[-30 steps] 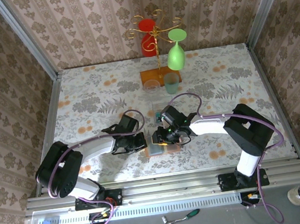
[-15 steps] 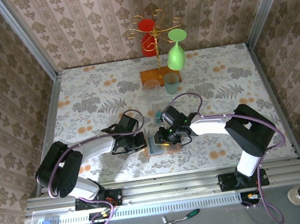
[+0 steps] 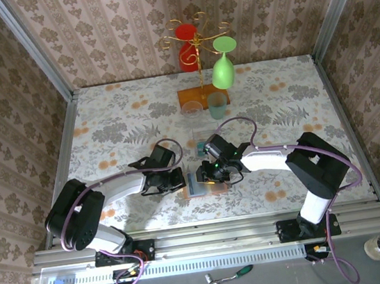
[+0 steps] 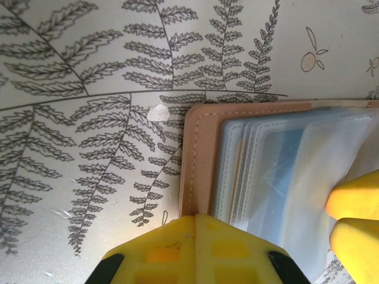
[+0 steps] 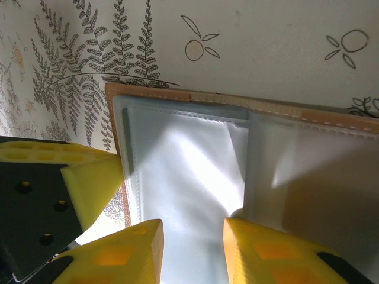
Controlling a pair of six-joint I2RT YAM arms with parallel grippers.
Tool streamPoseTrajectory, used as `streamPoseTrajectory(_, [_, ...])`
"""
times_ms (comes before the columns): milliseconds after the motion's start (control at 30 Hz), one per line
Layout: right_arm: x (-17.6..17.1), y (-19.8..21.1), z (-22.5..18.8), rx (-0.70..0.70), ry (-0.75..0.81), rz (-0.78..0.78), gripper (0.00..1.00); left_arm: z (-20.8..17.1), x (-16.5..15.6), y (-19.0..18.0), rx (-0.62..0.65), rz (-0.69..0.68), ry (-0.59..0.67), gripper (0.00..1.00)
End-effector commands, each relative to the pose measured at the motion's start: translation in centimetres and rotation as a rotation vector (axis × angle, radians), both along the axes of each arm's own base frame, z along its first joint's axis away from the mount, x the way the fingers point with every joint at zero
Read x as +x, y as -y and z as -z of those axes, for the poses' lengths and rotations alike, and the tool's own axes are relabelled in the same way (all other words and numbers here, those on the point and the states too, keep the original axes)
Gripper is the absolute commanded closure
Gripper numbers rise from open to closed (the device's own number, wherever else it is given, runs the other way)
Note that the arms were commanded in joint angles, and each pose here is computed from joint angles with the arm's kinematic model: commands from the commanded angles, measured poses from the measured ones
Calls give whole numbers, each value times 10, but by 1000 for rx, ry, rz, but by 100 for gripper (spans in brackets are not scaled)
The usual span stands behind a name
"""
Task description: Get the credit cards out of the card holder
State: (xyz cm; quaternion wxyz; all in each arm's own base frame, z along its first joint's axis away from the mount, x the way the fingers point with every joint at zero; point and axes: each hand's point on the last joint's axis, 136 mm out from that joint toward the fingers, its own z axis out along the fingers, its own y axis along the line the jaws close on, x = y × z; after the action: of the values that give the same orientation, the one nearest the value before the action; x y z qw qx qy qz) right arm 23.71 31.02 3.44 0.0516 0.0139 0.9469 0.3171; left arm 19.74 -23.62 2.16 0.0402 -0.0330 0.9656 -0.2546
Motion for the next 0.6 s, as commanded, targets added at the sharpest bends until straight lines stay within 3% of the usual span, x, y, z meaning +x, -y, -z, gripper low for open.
streamPoseTrajectory(0, [0, 5, -1, -14, 18, 12, 68, -10, 2, -5, 25, 2, 15, 96])
streamPoseTrajectory(567, [1, 6, 2, 23, 7, 34, 69, -32, 7, 27, -123, -1, 37, 81])
